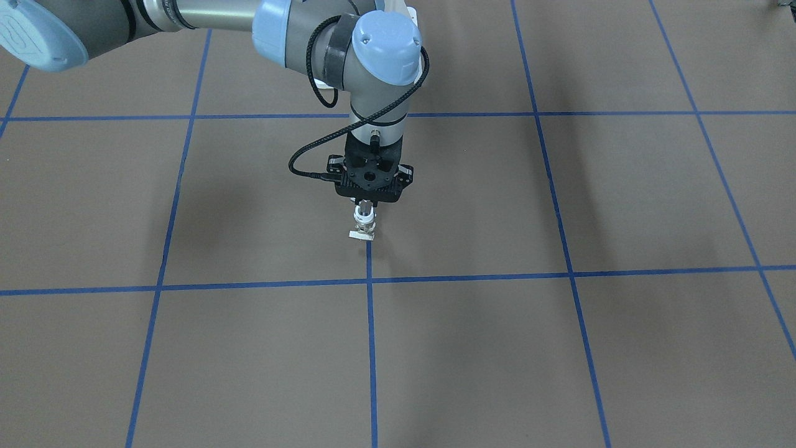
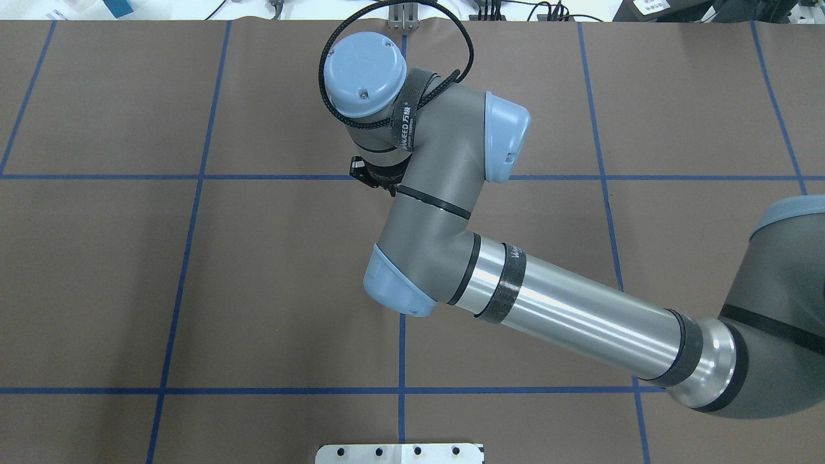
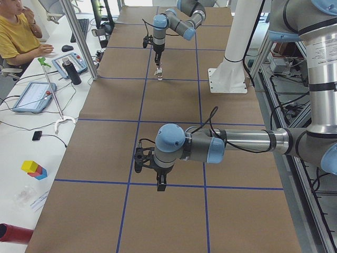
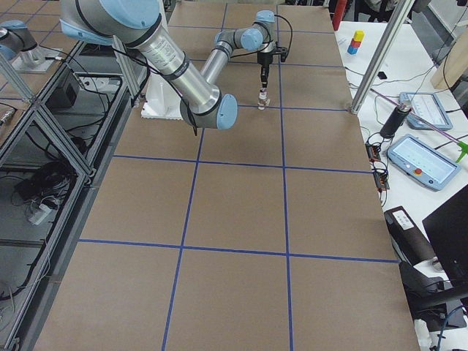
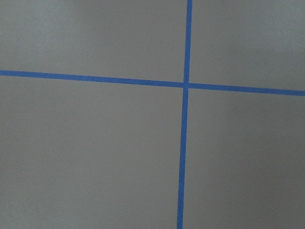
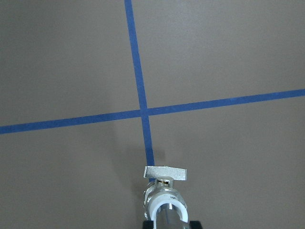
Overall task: Assemble PPR valve and pipe with both arms
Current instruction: 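Lower the fitting onto the valve top and press it down with the right gripper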
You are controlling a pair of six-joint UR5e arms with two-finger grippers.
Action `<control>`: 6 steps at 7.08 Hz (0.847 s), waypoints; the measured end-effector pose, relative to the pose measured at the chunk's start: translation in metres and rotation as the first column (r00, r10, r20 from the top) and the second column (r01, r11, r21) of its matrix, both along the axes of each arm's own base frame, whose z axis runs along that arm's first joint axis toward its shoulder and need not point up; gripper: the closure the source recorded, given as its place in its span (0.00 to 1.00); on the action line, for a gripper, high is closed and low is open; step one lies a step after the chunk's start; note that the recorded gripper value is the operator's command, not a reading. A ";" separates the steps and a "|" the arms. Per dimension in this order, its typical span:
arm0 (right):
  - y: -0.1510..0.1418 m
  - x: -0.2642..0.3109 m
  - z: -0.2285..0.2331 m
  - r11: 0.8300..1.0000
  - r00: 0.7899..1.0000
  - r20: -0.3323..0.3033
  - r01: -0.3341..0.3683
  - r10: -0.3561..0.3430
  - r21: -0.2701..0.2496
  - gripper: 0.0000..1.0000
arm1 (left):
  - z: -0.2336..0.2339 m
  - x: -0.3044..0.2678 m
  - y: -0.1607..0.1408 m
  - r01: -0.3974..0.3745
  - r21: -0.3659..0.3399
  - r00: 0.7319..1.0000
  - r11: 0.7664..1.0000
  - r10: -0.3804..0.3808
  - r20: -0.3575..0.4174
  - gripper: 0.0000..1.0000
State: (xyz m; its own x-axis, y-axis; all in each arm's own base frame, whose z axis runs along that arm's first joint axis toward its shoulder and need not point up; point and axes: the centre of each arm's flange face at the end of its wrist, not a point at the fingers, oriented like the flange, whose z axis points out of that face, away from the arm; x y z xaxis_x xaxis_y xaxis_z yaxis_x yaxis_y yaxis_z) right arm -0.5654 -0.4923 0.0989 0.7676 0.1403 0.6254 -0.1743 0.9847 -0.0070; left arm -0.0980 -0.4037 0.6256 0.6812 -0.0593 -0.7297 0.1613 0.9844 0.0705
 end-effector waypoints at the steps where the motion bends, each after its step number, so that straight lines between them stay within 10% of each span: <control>1: 0.001 -0.001 0.000 1.000 1.000 -0.001 0.002 -0.002 0.000 1.00 | 0.000 0.000 0.000 0.000 0.000 1.000 1.000 0.000 0.000 0.00; 2: 0.002 -0.002 0.001 1.000 1.000 -0.001 0.005 -0.005 -0.001 0.99 | 0.000 0.000 0.000 0.000 0.001 1.000 1.000 0.000 0.000 0.00; 3: 0.004 -0.003 0.000 1.000 1.000 0.000 0.007 -0.007 -0.001 0.63 | 0.000 0.000 0.000 0.000 0.001 1.000 1.000 0.000 0.000 0.00; 6: 0.004 -0.004 0.004 1.000 1.000 -0.004 0.004 -0.004 -0.005 0.01 | 0.000 0.000 0.000 -0.001 0.002 1.000 1.000 0.001 0.000 0.00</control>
State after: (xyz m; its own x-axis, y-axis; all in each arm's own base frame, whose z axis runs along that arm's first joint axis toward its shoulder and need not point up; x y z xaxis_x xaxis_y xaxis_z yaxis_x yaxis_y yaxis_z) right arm -0.5693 -0.4881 0.1025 0.7707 0.1401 0.6216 -0.1702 0.9854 -0.0110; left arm -0.0976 -0.4039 0.6252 0.6810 -0.0574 -0.7300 0.1602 0.9844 0.0720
